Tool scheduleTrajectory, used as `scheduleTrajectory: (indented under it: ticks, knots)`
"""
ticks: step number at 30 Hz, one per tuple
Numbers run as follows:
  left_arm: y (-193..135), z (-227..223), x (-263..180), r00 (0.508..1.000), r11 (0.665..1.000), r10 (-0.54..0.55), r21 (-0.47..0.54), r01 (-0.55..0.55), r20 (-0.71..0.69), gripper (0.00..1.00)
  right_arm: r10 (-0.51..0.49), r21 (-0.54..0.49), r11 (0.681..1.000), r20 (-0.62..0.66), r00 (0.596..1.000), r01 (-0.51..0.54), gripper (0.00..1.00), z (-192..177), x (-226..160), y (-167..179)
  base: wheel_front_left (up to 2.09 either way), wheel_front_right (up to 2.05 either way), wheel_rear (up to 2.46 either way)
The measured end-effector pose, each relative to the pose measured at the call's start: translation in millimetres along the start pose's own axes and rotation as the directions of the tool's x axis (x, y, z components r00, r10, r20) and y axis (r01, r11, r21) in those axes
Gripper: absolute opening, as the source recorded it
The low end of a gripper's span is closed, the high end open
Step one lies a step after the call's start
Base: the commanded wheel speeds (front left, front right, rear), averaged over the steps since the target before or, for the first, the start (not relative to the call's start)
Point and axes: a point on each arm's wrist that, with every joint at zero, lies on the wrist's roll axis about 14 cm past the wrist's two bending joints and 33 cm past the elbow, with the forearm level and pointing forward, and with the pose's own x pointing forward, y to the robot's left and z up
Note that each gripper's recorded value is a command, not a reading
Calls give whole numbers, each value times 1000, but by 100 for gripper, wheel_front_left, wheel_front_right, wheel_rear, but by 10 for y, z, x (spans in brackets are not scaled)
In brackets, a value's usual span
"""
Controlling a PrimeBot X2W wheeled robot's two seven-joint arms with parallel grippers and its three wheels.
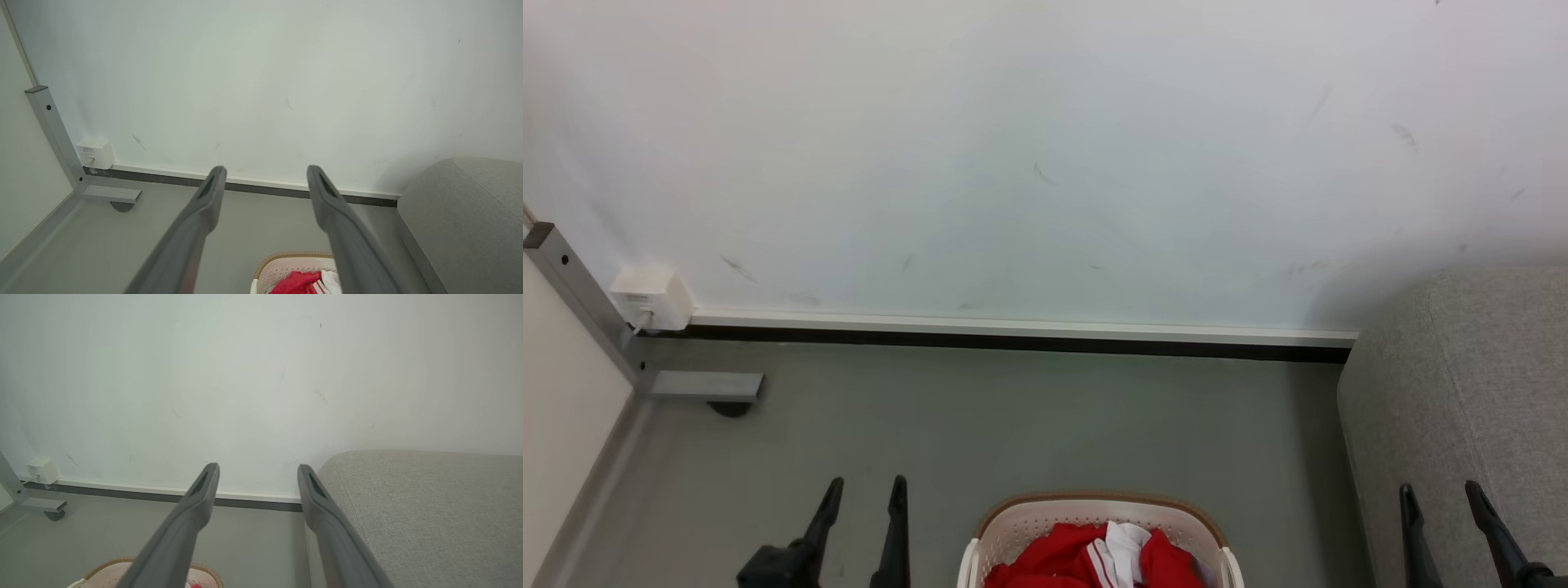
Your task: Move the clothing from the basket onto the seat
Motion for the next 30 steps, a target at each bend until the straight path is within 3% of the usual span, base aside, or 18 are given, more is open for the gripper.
scheduleTrajectory:
  ticks: [13,30]
  knots:
    - [-45,-2,-2,1000,997,-26,74,25,13,100,5,-41,999,5,1000,-5,100,-18,-13,10,0,0,0]
    - [-200,-163,150,996,993,-82,84,84,-33,100,-22,-16,1000,-31,999,21,100,-139,-8,-58,0,0,0]
